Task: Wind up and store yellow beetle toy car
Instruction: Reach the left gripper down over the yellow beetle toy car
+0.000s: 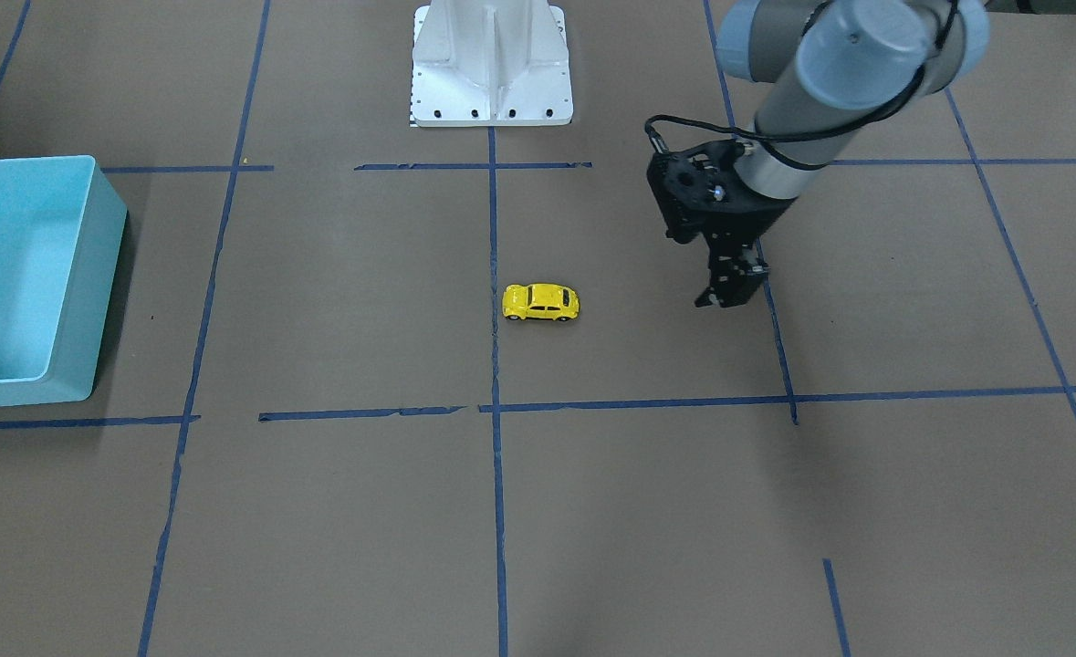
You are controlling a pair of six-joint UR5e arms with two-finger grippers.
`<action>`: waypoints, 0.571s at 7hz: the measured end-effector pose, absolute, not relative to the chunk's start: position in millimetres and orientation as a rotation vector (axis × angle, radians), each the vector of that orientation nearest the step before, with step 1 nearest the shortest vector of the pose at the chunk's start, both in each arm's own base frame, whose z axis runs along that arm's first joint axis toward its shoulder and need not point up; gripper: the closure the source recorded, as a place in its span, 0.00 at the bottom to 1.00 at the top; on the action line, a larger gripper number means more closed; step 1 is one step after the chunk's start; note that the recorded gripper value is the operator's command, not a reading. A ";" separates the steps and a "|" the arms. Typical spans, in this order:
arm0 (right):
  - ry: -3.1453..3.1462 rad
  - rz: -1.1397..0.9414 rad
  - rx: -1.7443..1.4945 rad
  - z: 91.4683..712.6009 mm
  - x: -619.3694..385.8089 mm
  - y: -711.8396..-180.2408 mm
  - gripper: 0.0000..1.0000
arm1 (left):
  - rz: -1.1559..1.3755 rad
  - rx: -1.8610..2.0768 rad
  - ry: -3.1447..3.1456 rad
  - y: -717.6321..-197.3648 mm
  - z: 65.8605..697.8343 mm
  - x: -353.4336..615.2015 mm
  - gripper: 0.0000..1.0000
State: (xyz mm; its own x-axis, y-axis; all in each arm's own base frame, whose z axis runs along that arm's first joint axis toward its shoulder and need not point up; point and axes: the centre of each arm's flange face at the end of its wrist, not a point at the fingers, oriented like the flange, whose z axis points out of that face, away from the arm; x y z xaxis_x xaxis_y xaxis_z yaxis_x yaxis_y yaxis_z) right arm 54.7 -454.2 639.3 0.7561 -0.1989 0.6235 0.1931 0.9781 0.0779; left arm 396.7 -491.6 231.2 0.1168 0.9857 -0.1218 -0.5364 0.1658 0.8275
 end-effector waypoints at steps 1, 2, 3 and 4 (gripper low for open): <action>-0.681 -0.214 0.009 639.3 54.7 -454.2 0.00 | 1.341 0.764 0.758 -464.6 226.1 440.8 0.01; -0.681 -0.214 0.009 639.3 54.7 -454.2 0.00 | 1.421 0.820 0.697 -443.3 219.5 476.2 0.01; -0.681 -0.214 0.009 639.1 54.7 -454.4 0.00 | 1.479 0.853 0.651 -436.1 216.3 497.0 0.01; -0.681 -0.214 0.009 639.3 54.7 -454.4 0.00 | 1.504 0.856 0.629 -437.1 217.4 510.4 0.01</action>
State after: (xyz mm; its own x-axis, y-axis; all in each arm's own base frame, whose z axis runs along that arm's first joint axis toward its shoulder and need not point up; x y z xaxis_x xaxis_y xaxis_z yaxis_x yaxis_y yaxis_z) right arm 54.7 -454.4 639.3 0.7561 -0.1988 0.6235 0.1930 0.9781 0.0778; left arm 510.4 -437.1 217.4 0.0068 0.9885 0.1514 -0.5859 -0.1188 0.8017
